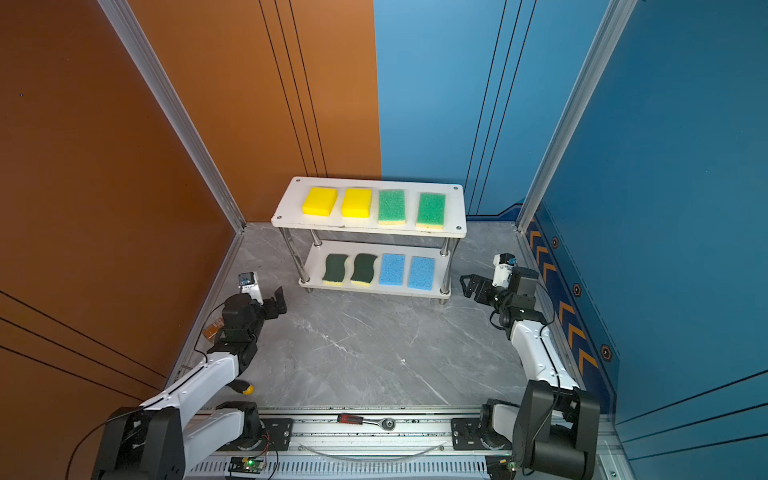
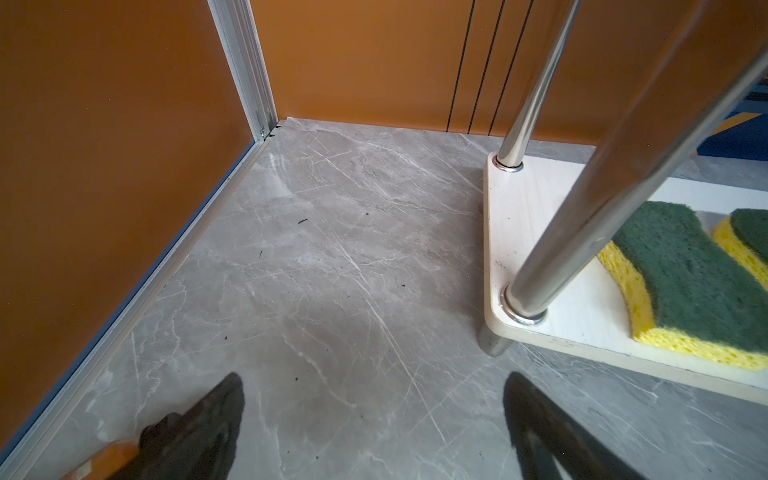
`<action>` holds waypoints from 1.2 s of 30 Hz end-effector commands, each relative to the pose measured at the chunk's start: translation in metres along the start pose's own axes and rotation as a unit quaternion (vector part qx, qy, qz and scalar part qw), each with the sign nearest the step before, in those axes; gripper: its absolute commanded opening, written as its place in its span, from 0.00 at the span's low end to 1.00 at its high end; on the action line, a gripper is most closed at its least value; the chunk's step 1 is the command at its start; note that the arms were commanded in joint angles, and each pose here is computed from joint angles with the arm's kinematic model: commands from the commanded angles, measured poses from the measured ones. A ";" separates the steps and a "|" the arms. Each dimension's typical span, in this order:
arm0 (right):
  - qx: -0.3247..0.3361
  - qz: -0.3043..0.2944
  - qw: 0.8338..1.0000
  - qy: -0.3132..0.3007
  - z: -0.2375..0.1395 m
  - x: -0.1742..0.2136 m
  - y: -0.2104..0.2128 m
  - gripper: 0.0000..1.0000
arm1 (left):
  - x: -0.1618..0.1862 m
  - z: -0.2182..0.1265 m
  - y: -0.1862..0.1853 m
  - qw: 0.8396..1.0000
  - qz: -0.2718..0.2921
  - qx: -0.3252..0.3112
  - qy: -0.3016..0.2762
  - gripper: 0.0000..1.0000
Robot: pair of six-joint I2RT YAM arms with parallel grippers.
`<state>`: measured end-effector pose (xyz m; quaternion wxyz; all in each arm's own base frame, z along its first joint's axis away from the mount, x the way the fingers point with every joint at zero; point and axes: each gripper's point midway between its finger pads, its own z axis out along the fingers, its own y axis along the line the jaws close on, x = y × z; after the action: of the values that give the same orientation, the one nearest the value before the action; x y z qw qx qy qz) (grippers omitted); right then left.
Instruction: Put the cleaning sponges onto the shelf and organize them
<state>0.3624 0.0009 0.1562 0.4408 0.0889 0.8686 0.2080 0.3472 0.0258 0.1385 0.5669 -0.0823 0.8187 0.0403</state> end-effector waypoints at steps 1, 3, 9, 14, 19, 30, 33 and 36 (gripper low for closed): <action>0.013 -0.017 1.000 -0.003 0.005 0.003 -0.006 1.00 | 0.001 0.004 -0.002 1.000 0.008 0.011 -0.012 0.98; 0.018 -0.020 1.000 -0.004 0.006 0.004 -0.008 1.00 | 0.003 0.006 -0.002 1.000 0.008 0.014 -0.013 0.98; 0.029 -0.033 0.999 -0.015 0.009 0.004 -0.010 1.00 | 0.005 0.013 -0.003 0.999 0.009 0.021 -0.023 0.98; 0.036 -0.042 0.998 -0.025 0.011 0.005 -0.011 1.00 | 0.010 0.020 -0.003 0.999 0.005 0.024 -0.026 0.98; 0.057 -0.050 0.996 -0.047 0.011 0.009 -0.019 1.00 | 0.010 0.028 -0.007 0.999 0.002 0.034 -0.030 0.98; 0.081 -0.067 0.990 -0.098 0.030 0.019 -0.040 1.00 | 0.016 0.038 -0.008 0.998 0.013 0.036 -0.048 0.98; 0.086 -0.069 0.987 -0.114 0.033 0.016 -0.044 1.00 | 0.022 0.041 -0.008 0.998 0.012 0.035 -0.051 0.98; 0.093 -0.081 0.984 -0.130 0.034 0.011 -0.044 1.00 | 0.026 0.044 -0.006 0.997 0.009 0.031 -0.065 0.98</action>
<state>0.3751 -0.0199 0.0941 0.5109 0.0937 0.8484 0.1023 0.3792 0.0225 0.0928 0.5949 -0.0604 0.8013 0.0206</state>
